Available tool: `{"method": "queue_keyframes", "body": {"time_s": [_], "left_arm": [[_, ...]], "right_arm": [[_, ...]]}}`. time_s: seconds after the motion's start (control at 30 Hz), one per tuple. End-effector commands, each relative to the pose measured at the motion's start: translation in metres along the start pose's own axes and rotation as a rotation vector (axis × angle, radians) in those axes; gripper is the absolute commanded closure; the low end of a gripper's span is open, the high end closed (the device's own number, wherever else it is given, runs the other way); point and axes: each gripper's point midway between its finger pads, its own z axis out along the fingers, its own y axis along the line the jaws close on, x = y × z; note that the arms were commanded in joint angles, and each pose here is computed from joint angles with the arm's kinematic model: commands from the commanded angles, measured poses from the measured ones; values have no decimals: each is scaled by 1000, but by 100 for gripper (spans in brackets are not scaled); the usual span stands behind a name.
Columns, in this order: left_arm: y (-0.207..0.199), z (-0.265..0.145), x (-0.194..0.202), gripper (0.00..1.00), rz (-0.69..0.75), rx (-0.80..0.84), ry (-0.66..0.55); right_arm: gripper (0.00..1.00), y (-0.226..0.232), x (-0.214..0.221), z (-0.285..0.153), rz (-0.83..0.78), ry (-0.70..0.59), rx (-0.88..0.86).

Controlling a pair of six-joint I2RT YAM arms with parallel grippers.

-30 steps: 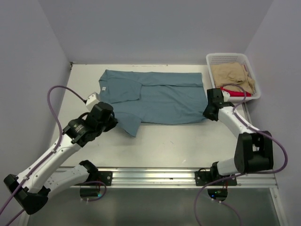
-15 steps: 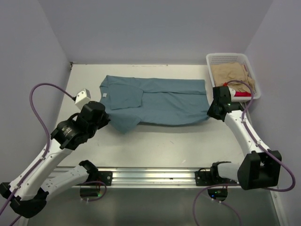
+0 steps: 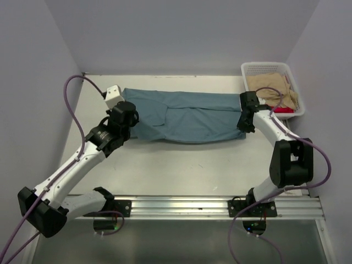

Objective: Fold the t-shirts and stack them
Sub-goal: Fold the tshirt

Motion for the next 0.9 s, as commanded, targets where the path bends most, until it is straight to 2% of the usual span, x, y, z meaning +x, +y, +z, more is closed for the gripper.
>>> {"method": "queue_keyframes", "body": {"time_s": [0.0,0.43,0.8,0.87], "left_arm": [[-10,27,-30,100,-32,38,-107],[-9,99,-37,100,8,-5,-126],[-5,146,-42,100,7,-9,-109],[-12,152,-52,100,-8,9,-138]], "right_arm": [[100,12,-38,1,35,-91,-4],[100,35,-82,23,27,-112,44],[100,46,-95,41,22,-99,60],[100,47,-96,42,22,-97,60]]}}
